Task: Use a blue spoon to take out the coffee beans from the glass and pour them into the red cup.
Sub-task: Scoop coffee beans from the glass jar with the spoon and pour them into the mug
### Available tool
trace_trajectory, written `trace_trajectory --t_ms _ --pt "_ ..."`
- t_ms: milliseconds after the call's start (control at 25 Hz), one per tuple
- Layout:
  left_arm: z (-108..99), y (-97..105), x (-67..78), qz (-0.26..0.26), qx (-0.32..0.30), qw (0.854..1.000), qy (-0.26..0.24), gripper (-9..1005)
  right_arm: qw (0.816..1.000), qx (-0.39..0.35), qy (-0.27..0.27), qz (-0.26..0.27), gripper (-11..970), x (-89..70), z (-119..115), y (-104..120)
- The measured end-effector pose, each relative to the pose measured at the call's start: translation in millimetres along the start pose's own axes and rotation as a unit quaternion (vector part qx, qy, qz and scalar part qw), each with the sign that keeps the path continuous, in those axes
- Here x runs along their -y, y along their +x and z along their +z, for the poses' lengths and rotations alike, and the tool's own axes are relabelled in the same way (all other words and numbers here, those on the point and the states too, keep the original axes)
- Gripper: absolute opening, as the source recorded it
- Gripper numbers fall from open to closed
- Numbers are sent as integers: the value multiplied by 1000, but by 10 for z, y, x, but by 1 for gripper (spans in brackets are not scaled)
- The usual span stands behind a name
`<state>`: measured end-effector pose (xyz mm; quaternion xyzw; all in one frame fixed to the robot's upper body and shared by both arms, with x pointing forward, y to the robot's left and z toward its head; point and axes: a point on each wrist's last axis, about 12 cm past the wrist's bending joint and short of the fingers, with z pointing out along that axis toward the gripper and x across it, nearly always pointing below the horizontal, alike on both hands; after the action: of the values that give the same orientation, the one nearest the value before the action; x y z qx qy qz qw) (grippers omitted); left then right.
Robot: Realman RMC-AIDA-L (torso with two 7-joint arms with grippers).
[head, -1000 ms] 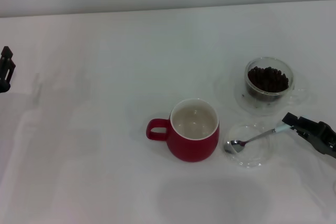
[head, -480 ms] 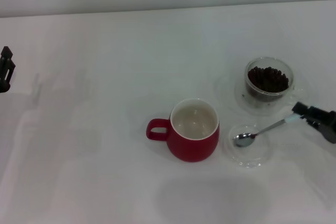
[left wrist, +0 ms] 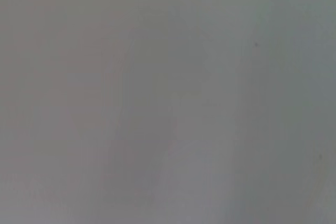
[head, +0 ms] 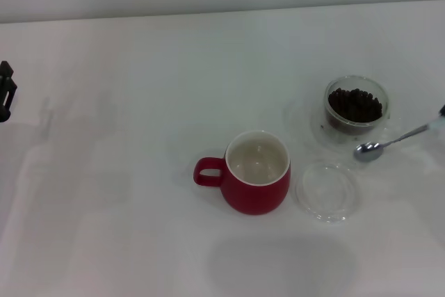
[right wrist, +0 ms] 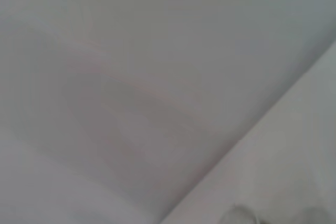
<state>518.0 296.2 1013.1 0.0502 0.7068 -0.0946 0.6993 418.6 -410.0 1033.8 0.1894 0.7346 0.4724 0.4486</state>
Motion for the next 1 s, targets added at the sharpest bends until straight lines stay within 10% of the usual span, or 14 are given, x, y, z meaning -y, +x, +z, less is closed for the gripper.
trace_trajectory --t_ms 1000 --pt "-76 46 3 -8 -5 1000 -7 568 987 22 -14 -160 148 -262 357 -849"
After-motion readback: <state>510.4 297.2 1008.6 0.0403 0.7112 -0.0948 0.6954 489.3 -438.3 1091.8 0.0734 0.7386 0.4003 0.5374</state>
